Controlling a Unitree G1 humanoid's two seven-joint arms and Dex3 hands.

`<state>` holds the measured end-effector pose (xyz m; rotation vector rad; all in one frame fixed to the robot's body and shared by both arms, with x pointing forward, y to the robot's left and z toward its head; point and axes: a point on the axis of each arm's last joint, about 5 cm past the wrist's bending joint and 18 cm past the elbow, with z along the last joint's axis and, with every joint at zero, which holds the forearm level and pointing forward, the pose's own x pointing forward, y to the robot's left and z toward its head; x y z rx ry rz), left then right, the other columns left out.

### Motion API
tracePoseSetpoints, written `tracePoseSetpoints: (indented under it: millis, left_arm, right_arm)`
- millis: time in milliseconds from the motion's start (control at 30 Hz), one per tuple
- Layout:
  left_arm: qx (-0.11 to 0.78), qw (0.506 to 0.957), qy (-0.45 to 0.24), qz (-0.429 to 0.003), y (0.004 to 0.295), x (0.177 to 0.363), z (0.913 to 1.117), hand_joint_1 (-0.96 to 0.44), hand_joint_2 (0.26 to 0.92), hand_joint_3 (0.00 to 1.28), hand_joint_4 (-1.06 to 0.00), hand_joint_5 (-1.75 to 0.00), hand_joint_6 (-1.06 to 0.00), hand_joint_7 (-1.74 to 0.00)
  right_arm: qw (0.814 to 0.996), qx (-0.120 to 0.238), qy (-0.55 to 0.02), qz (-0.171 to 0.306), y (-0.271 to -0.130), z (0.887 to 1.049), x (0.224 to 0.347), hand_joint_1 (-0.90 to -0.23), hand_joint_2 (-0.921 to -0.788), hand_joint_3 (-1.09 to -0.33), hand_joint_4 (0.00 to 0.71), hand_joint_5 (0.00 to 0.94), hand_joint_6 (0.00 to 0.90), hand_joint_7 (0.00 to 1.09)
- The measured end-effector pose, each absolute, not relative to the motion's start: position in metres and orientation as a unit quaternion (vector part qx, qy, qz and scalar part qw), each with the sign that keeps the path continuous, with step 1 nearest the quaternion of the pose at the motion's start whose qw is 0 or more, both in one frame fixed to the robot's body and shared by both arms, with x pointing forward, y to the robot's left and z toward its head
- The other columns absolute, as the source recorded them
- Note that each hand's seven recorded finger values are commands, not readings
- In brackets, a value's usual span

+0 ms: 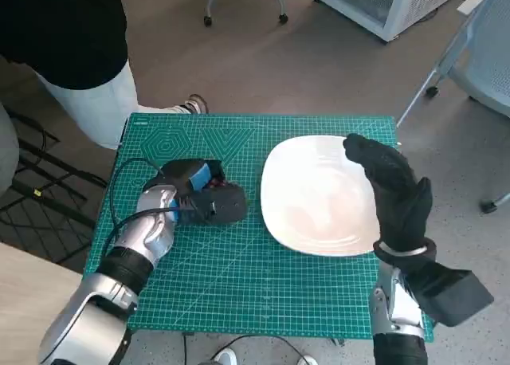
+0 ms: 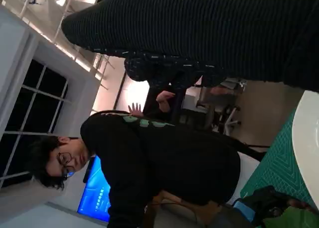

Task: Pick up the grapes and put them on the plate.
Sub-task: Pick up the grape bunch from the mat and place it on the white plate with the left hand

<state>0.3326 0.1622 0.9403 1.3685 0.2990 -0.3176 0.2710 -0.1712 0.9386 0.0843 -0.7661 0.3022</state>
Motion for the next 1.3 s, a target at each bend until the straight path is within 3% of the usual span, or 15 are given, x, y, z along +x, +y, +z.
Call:
tracePoseSetpoints:
  millis: [133, 333, 567, 800, 1067, 1200, 1300]
  left_arm:
    - [0.626, 0.754, 0.135, -0.147, 0.163, 0.331, 0.941, 0.00, 0.921, 0.17, -0.51, -1.52, -0.63, -0.99]
    - [0.624, 0.756, 0.131, -0.148, 0.165, 0.329, 0.942, 0.00, 0.921, 0.20, -0.49, -1.40, -0.52, -1.26]
    - [0.616, 0.764, 0.117, -0.151, 0.167, 0.322, 0.944, 0.00, 0.921, 0.24, -0.45, -1.41, -0.46, -1.36]
    - [0.606, 0.775, 0.090, -0.153, 0.169, 0.309, 0.950, 0.00, 0.921, 0.23, -0.47, -1.38, -0.48, -1.35]
    - [0.597, 0.791, 0.037, -0.133, 0.175, 0.297, 0.967, 0.01, 0.921, 0.20, -0.47, -1.54, -0.58, -1.05]
    - [0.594, 0.796, 0.009, -0.119, 0.176, 0.291, 0.979, 0.01, 0.921, 0.20, -0.49, -1.53, -0.57, -1.06]
    - [0.591, 0.799, -0.012, -0.109, 0.176, 0.287, 0.987, 0.00, 0.921, 0.19, -0.52, -1.43, -0.54, -1.16]
  right_arm:
    - [0.916, 0.041, -0.371, 0.147, -0.171, 0.938, 0.271, -0.663, -0.921, -0.755, 0.456, 0.000, 0.012, 0.49]
    - [0.916, 0.042, -0.371, 0.147, -0.171, 0.938, 0.271, -0.663, -0.921, -0.755, 0.456, 0.000, 0.011, 0.49]
    - [0.915, 0.043, -0.372, 0.147, -0.170, 0.939, 0.272, -0.663, -0.921, -0.757, 0.455, 0.000, 0.010, 0.49]
    - [0.915, 0.043, -0.373, 0.147, -0.170, 0.939, 0.272, -0.663, -0.921, -0.757, 0.455, 0.000, 0.009, 0.49]
    - [0.915, 0.043, -0.373, 0.147, -0.170, 0.940, 0.272, -0.663, -0.921, -0.757, 0.455, 0.000, 0.009, 0.49]
    - [0.915, 0.044, -0.374, 0.147, -0.170, 0.940, 0.273, -0.663, -0.921, -0.757, 0.455, 0.000, 0.008, 0.49]
    - [0.915, 0.046, -0.375, 0.145, -0.171, 0.940, 0.273, -0.663, -0.921, -0.758, 0.455, 0.000, 0.008, 0.49]
